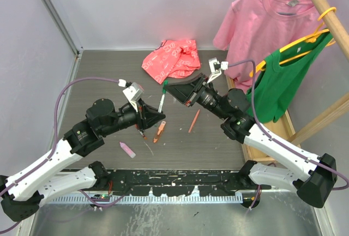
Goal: Insert the pens into the pen caps
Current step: Insert the pen cap onto the pen.
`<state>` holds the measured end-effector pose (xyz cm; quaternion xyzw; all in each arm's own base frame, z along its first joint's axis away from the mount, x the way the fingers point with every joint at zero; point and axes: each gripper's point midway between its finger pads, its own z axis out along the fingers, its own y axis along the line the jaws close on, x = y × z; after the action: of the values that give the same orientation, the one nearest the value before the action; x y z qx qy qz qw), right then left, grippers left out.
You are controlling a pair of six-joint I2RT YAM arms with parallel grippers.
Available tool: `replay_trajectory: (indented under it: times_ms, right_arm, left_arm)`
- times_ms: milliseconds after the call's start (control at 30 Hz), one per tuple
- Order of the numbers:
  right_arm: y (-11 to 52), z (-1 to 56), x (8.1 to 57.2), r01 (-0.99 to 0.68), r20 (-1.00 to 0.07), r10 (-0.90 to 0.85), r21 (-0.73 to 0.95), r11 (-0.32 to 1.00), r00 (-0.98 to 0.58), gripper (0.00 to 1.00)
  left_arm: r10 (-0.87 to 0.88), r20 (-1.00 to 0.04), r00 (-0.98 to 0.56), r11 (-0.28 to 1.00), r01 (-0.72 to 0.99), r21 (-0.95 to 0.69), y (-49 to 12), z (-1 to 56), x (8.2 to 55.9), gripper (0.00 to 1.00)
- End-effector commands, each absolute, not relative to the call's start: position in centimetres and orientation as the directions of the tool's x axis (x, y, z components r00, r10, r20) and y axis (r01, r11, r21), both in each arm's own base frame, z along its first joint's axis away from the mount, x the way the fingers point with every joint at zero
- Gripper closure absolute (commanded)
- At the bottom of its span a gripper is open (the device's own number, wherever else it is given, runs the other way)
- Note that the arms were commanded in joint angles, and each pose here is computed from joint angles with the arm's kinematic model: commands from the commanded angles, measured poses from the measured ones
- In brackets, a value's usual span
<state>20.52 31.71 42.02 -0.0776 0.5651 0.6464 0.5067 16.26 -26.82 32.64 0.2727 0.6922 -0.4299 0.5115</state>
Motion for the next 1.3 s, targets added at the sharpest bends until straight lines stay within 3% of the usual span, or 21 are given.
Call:
replay_trajectory:
  times_ms: [0,333,1267]
  right_arm:
    - [31.1,44.3,19.7,-0.780,-0.676,0.596,0.613,0.128,-0.433,1.00]
    - [30.2,46.8,19.9,-0.809,-0.696,0.625,0.563,0.169,-0.353,1.00]
    - [31.1,43.6,19.7,-0.777,-0.690,0.582,0.611,0.150,-0.430,1.00]
  left_arm:
    - [-0.128,-0.951,-0.280,0.460,0.833,-0.307,-26.9,35.0,16.2,1.00]
    - [-0.128,-0.951,-0.282,0.458,0.833,-0.309,-26.9,35.0,16.1,1.00]
    - [-0.132,-0.949,-0.285,0.471,0.825,-0.313,-26.8,34.9,16.4,1.00]
